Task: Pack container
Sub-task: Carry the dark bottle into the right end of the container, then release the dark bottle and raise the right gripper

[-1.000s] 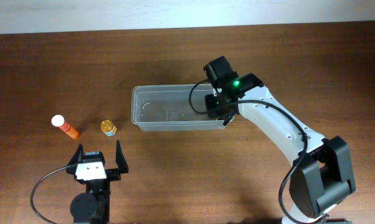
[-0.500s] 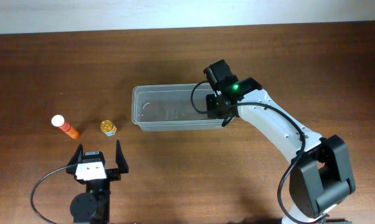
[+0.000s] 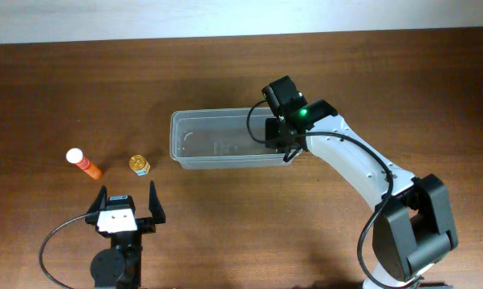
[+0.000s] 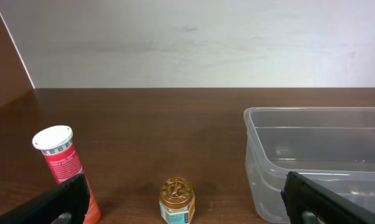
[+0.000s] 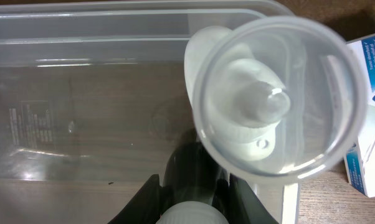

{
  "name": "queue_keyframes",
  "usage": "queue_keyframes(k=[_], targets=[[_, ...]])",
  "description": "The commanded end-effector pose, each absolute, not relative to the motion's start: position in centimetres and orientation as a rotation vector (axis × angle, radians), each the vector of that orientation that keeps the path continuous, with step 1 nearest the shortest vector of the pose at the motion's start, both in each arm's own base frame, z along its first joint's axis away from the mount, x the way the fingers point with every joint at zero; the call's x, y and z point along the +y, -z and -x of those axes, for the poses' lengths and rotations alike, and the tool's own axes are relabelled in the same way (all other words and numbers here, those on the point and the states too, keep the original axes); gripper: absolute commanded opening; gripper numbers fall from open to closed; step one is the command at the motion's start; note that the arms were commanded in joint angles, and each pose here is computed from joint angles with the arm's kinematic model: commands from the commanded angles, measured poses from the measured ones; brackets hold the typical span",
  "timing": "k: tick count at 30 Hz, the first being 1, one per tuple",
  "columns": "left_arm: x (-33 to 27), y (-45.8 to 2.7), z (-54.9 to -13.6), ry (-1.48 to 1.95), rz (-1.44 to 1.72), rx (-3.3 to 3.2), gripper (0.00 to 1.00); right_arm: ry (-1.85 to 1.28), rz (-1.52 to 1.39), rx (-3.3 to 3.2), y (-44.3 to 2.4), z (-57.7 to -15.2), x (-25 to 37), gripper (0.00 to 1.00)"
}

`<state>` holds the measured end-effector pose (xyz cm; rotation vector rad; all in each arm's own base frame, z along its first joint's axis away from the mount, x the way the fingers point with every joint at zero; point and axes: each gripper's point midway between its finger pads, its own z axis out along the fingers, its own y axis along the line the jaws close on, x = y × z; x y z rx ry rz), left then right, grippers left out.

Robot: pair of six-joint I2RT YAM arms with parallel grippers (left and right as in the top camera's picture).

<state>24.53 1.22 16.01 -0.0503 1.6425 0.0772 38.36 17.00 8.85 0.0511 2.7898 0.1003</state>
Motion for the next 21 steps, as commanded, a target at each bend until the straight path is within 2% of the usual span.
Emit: queue_keyframes(k=[1,13,16,21], targets=[[1.19,-15.86,-24.55,-0.088,0.032,1.642,0.99,-0.067,-0.061,2.780,-8.65,-38.39,16.90,0.25],[1.19,-15.85,-24.55,-0.088,0.032,1.642,0.99,-0.065,-0.061,2.780,-8.62,-38.39,16.89,0.26],[1.19,-15.86,-24.55,-0.088,0.032,1.642,0.99,-0.066,-0.061,2.781,-8.61,-38.38,16.89,0.32],[1.19,-15.86,-24.55,-0.088,0.032,1.642,0.99,-0.065,-0.061,2.781,-8.61,-38.37,16.89,0.33]])
